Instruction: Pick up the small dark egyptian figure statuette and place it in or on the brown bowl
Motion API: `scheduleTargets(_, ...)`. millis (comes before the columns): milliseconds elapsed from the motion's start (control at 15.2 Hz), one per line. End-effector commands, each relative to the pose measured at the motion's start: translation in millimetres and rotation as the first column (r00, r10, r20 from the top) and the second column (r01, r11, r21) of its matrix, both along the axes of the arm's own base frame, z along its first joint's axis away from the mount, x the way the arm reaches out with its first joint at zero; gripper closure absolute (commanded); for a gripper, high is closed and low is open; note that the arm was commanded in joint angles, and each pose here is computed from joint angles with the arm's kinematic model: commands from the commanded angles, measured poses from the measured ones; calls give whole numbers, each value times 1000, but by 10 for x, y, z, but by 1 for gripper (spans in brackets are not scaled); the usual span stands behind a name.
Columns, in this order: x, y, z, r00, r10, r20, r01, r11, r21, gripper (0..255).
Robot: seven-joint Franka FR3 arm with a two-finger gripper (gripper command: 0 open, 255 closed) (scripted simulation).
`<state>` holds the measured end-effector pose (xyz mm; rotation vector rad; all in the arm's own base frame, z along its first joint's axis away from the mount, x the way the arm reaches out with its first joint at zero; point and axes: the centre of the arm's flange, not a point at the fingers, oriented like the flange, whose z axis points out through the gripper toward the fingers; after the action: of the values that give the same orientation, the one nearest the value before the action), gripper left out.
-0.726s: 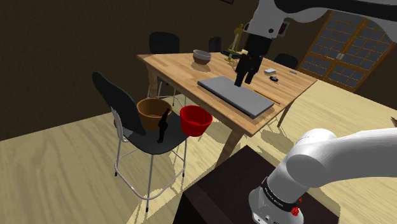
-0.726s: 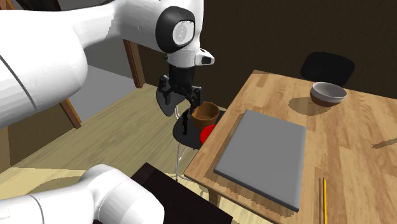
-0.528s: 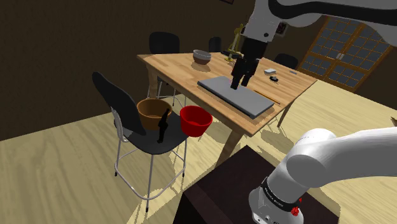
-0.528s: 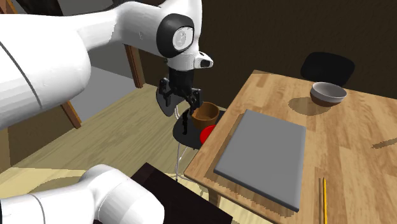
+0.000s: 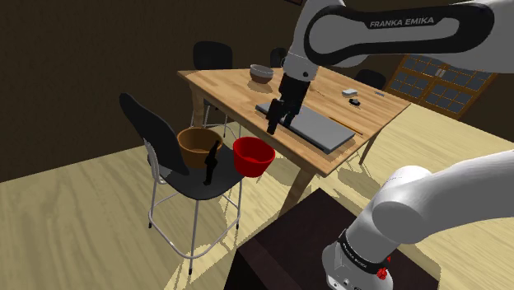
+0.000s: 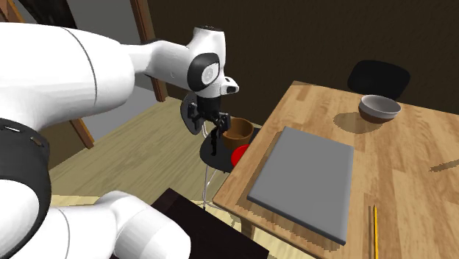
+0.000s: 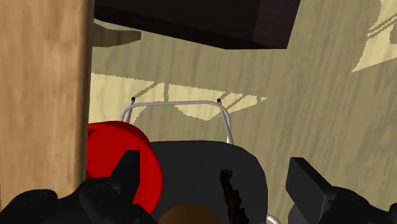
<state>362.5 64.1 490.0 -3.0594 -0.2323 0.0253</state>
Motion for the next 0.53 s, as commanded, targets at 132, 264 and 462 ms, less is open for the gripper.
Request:
scheduleTargets(132,242,231,-362,1000,7,30,-7,1000,-6,0)
scheduleTargets(264,366,345,-555,999,11,44,-11,1000,-10,0)
scheduleTargets(462,555,516,-841,998,17,63,-16,1000,-15,0)
